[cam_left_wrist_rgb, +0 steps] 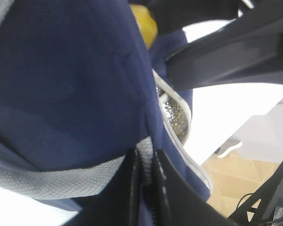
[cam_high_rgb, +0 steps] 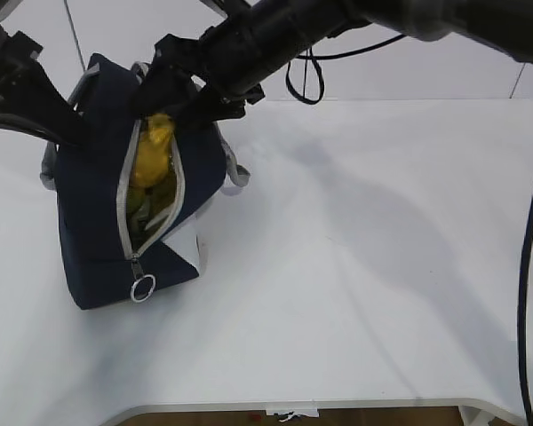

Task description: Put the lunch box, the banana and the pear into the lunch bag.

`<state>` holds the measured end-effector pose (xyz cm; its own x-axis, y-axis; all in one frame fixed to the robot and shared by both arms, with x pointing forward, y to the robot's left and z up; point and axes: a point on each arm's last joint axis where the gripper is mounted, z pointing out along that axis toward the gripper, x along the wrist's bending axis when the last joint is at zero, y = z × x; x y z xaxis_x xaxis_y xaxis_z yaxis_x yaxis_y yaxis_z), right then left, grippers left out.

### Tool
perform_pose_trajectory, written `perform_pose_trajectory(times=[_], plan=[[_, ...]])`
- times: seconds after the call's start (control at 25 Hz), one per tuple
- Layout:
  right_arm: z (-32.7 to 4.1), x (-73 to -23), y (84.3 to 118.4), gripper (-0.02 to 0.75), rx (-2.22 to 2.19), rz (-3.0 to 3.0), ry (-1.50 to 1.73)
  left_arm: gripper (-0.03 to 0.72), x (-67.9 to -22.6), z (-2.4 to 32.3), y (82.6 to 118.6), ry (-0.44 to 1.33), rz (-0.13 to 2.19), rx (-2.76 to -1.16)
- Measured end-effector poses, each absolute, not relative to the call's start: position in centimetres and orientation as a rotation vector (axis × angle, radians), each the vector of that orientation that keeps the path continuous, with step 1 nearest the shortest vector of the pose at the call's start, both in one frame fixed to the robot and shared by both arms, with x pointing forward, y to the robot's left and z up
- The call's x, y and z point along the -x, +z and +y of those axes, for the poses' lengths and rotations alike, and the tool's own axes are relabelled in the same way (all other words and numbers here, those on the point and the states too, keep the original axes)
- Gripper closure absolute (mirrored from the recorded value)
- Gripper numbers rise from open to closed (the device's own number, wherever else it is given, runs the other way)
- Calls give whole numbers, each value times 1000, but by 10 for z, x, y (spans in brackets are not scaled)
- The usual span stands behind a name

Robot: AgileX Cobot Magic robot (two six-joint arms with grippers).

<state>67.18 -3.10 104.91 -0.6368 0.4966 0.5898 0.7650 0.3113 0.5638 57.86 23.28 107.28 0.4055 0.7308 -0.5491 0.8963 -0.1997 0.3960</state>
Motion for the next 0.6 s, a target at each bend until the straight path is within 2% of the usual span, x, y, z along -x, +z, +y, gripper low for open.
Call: perform_pose_trajectory(times=[0.2, 0.6], plan=[[-49, -683, 1063, 150, 1204, -2430, -1218, 675, -579, 233, 1073, -313, 1382, -1990], [-80, -701, 1054, 156, 1394, -2530, -1116, 675, -579, 233, 1073, -313, 1382, -1990]])
